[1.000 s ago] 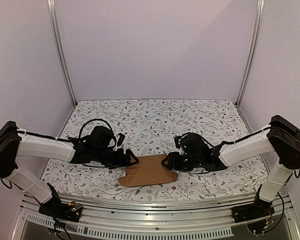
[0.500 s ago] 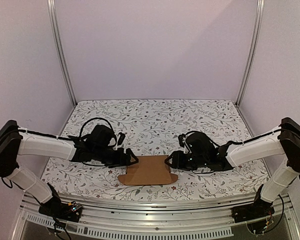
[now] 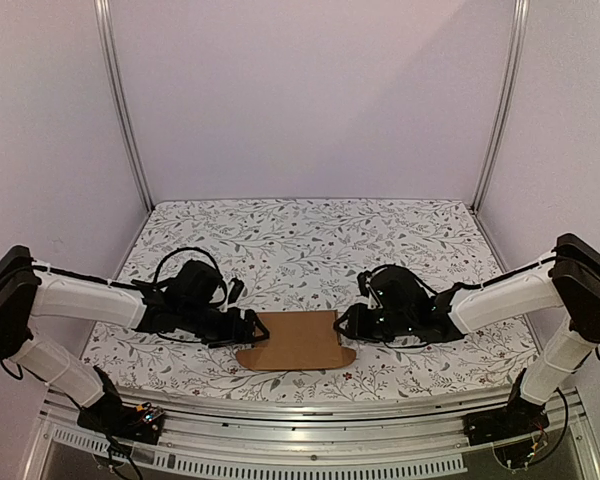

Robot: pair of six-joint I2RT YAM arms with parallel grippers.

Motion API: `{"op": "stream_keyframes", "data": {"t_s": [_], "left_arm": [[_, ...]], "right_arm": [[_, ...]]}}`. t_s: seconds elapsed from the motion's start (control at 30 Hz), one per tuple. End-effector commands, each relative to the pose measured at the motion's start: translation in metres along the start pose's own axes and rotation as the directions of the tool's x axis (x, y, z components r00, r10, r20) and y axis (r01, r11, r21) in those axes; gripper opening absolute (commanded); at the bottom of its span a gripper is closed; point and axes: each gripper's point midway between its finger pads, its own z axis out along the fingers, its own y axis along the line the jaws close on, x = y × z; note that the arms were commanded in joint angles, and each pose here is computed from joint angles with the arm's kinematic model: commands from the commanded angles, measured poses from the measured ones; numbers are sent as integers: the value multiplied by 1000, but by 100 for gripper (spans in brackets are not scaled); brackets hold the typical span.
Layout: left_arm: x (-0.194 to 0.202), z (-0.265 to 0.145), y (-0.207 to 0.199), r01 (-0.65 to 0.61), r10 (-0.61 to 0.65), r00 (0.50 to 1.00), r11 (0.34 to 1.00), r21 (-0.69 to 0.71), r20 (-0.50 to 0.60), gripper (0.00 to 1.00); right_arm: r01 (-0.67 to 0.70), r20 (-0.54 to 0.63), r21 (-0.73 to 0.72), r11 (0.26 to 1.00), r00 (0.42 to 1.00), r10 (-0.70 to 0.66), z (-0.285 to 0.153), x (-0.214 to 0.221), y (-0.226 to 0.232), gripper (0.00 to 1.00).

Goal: Fold the paper box

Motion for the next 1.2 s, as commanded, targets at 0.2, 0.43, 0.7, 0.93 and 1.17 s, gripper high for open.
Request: {"op": "stream_keyframes", "data": {"t_s": [0.2, 0.43, 0.7, 0.93, 1.17], "left_arm": [[6, 3, -4, 57, -57, 998, 993, 100, 4, 93], [9, 13, -7, 81, -79, 997, 988, 130, -20, 99], [9, 18, -16, 121, -118, 993, 972, 200, -30, 99], [5, 13, -30, 169, -170, 985, 942, 291, -23, 97], [3, 7, -42, 204, -210, 977, 902, 381, -26, 85]], "right_arm": [[-17, -20, 38, 999, 1000, 18, 8, 9, -20, 21], [-29, -12, 61, 998, 999, 29, 2, 13, -32, 5], [-36, -4, 74, 997, 999, 36, -5, 17, -40, 0], [-36, -4, 73, 997, 999, 36, -6, 18, -40, 0], [-34, -2, 72, 997, 999, 34, -6, 18, -41, 0]]}}
